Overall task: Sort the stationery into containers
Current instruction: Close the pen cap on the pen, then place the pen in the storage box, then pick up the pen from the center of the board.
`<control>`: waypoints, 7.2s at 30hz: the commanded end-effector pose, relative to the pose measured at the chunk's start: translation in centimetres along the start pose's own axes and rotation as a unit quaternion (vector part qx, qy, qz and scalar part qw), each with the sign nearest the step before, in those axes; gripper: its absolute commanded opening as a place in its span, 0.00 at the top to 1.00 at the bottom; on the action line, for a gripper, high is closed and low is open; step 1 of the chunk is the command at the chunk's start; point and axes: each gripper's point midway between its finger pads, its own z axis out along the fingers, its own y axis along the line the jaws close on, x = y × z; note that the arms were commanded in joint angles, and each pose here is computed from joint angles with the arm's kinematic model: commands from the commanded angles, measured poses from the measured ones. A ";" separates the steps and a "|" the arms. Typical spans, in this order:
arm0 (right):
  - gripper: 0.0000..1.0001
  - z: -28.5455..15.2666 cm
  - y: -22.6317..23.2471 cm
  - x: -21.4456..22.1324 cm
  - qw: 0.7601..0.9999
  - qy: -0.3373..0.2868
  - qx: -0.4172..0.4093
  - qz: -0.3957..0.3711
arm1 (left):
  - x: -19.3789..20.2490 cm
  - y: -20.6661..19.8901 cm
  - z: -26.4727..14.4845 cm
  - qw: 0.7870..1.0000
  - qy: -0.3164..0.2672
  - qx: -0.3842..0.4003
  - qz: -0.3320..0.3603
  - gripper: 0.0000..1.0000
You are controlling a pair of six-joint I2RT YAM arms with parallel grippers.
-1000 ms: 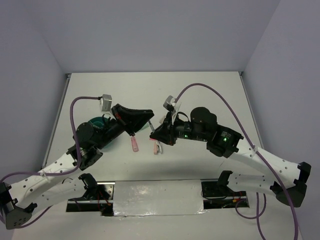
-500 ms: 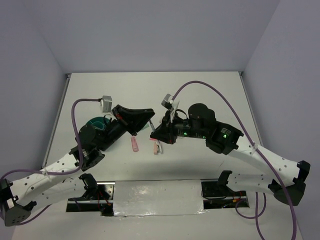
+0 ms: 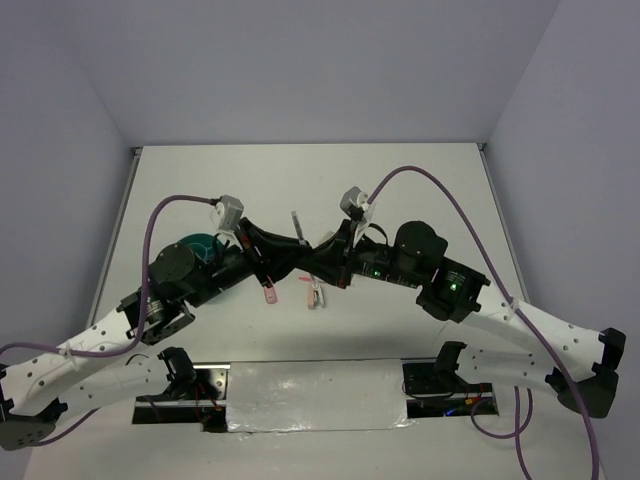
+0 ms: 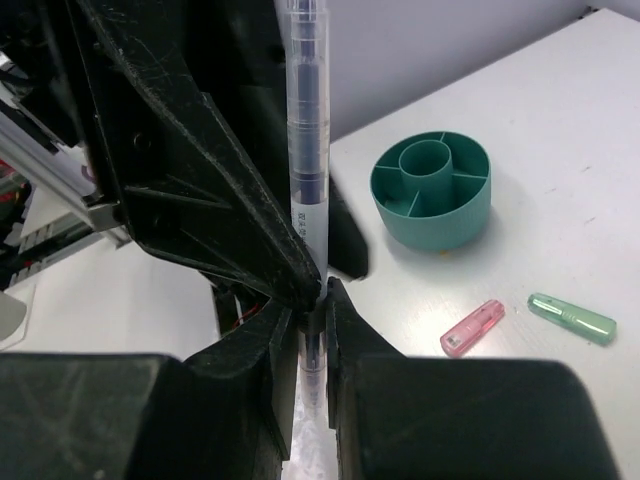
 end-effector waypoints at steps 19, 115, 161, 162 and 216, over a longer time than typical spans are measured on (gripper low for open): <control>1.00 1.9 2.3 -1.4 0.998 -0.040 -0.038 -0.002 | 0.2 0.5 -0.8 1.000 0.009 -0.017 0.024 0.55; 0.00 -5.5 -15.9 16.3 0.935 0.242 0.252 -0.057 | -2.9 21.9 -15.3 0.827 0.041 -0.561 0.011 0.01; 0.38 0.7 -23.6 18.6 0.865 0.349 0.359 0.028 | 1.7 19.8 -16.3 0.886 0.066 -0.450 0.086 0.01; 0.39 0.3 -23.9 18.7 0.862 0.367 0.349 -0.005 | 1.7 19.7 -16.2 0.887 0.067 -0.450 0.086 0.01; 1.00 1.4 -22.1 21.4 0.891 0.404 0.194 -0.073 | 1.7 18.9 -15.9 0.894 0.063 -0.434 0.087 0.01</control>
